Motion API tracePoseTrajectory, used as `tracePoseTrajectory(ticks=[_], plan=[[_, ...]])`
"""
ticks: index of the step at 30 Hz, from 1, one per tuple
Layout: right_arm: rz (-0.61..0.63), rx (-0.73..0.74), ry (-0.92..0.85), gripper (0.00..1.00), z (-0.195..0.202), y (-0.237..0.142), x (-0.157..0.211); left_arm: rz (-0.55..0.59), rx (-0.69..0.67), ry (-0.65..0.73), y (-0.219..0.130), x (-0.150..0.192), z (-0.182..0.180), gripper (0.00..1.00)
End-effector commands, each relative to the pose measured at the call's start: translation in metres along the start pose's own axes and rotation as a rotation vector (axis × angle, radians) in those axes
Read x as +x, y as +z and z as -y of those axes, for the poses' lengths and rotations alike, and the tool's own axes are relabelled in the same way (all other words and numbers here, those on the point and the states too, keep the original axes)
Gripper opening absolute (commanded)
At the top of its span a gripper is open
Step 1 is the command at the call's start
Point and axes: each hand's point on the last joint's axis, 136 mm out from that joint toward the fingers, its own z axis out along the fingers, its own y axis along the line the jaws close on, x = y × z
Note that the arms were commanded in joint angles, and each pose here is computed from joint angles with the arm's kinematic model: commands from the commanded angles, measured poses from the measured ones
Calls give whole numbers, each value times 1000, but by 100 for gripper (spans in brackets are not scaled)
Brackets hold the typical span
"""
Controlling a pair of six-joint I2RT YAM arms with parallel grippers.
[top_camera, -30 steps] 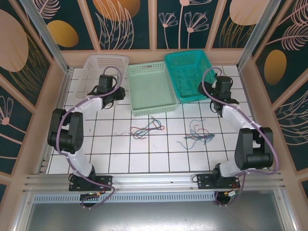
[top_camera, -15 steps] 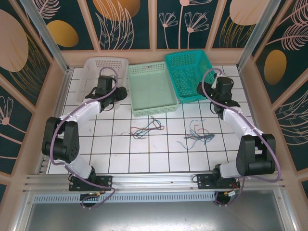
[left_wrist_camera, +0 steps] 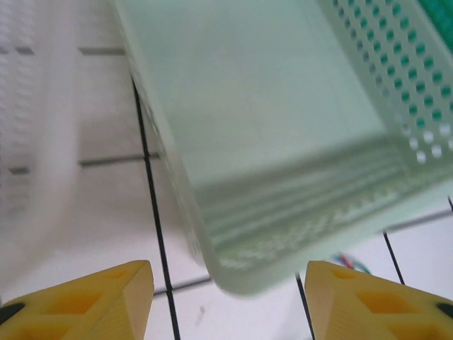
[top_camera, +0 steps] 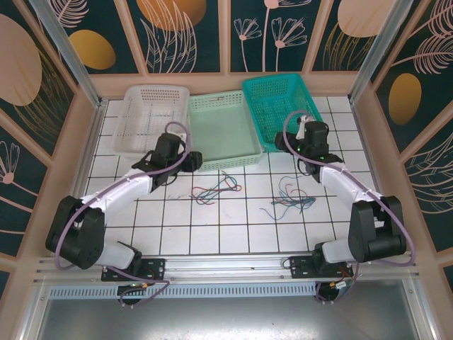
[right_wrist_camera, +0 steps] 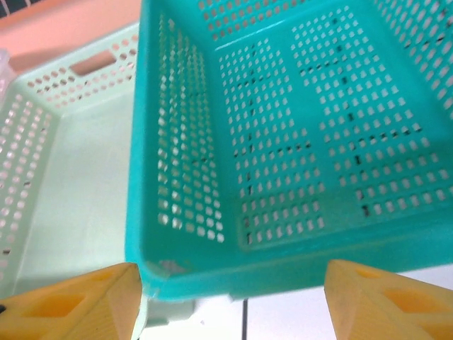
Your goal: Untangle the cables
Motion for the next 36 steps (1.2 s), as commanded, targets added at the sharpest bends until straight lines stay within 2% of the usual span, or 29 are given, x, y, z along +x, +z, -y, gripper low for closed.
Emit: tracePoseTrajectory(ticks=[1, 4, 8, 11, 14, 18, 29, 33, 36], plan=[[75, -43, -7, 70, -10, -12, -14, -114, -19, 41, 5, 45, -8, 54], [90, -55, -1, 70, -13, -14, -17, -171, -36, 24, 7, 67, -10, 50], [97, -74, 9, 70, -17, -17, -19, -185, 13, 3, 7, 79, -2, 48], [99, -72, 13, 70, -16, -18, -18, -210, 21, 11, 8, 88, 0, 42], [94, -59, 6, 70, -13, -19, -15, -249, 36, 22, 10, 102, 0, 36], [77, -3, 4, 70, -3, -17, -11, -290, -10, 16, 12, 116, -10, 33], [61, 9, 14, 71, 0, -12, -6, -322, -54, 9, 20, 126, -19, 37], [66, 5, 11, 71, -1, -13, -8, -318, -46, 2, 26, 126, -18, 32], [68, 6, 11, 71, -1, -13, -9, -300, -35, 0, 27, 122, -16, 22]])
